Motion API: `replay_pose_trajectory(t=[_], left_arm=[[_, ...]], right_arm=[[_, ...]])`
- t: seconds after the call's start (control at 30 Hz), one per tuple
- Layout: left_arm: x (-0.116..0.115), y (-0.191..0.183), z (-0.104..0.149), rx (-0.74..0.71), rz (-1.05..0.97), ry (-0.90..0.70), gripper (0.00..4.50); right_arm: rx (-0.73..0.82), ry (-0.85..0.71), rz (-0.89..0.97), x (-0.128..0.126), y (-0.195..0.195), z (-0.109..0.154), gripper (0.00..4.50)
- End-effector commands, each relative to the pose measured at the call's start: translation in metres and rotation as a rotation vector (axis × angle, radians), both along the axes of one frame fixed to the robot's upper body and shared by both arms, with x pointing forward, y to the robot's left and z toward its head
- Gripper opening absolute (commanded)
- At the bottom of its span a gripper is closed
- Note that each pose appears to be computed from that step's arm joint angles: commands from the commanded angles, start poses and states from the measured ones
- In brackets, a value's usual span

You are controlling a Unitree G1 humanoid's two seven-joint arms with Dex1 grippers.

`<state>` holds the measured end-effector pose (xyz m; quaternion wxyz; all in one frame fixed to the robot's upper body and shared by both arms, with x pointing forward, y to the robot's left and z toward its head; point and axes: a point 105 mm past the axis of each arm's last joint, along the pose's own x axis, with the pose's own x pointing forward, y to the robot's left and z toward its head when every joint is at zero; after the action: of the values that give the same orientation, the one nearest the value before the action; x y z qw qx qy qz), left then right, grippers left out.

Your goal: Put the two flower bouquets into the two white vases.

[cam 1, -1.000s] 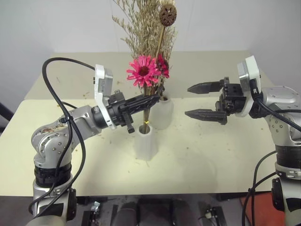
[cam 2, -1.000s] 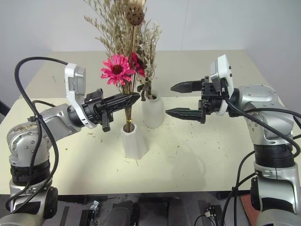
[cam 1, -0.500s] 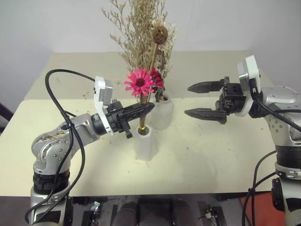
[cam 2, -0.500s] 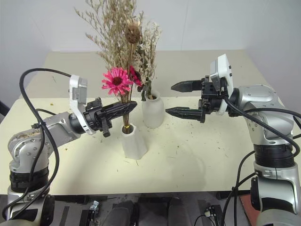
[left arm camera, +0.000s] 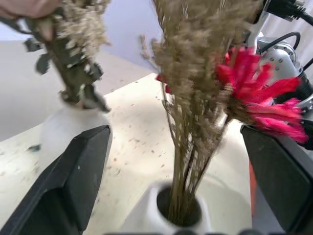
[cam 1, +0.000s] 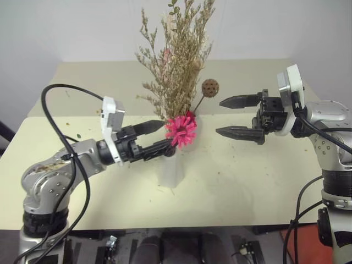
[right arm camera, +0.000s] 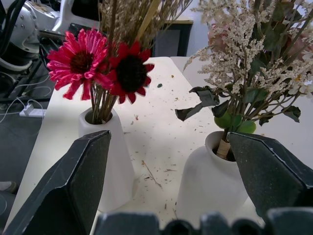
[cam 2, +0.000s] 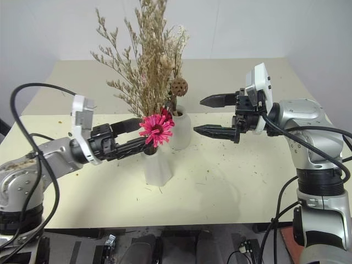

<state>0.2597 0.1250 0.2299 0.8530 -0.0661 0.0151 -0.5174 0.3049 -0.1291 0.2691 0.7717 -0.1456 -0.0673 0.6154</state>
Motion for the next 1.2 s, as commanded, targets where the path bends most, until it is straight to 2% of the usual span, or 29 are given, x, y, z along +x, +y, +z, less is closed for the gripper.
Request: replay_pose_trajectory(t=[0.03, 0.47, 0.7, 0.87, 1.2], left_arm=[[-0.015, 0.019, 0.007, 0.047, 0.034, -0.038, 4.48], [-0.036, 0.08, 0.017, 0.18, 0.198, -0.055, 4.48], [-0.05, 0.088, 0.015, 0.222, 0.158, -0.026, 4.48], [-0.05, 0.097, 0.017, 0.24, 0.188, -0.033, 4.48], [-0.047, 0.088, 0.011, 0.227, 0.174, -0.04, 4.48]], right_arm=[[0.012, -0.036, 0.0, -0.005, -0.003, 0.011, 4.5], [-0.034, 0.037, -0.09, 0.0, -0.018, -0.016, 4.5], [-0.055, 0.058, -0.128, 0.003, -0.028, -0.021, 4.5], [-0.069, 0.07, -0.146, 0.002, -0.034, -0.024, 4.5], [-0.091, 0.07, -0.152, 0.002, -0.036, -0.024, 4.5]])
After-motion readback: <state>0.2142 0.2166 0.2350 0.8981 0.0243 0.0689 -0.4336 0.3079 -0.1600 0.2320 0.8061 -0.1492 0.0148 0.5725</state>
